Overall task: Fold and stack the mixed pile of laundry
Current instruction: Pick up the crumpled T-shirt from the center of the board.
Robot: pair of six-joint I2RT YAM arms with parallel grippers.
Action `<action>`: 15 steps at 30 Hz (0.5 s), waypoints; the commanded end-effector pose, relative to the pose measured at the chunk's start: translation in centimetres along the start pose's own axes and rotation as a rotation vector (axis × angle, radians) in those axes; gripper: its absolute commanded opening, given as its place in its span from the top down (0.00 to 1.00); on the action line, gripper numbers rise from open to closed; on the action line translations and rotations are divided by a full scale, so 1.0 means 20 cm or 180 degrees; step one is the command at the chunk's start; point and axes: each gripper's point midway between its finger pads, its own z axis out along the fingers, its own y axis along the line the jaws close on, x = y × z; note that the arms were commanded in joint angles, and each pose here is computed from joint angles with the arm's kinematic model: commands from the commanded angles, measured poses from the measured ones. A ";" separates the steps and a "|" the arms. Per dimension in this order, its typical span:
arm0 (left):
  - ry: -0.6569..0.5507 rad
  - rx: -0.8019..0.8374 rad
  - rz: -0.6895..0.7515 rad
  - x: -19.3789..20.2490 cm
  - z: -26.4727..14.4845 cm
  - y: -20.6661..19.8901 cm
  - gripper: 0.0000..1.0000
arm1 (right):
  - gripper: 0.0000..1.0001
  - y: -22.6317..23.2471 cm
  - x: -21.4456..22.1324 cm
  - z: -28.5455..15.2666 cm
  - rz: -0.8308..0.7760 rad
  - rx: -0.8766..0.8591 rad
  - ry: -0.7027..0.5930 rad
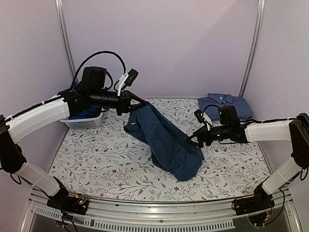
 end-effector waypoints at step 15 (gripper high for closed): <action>-0.0679 -0.1775 -0.0595 -0.26 -0.42 0.66 1.00 | 1.00 -0.14 -0.67 0.07 -0.0136 0.0686 -0.0316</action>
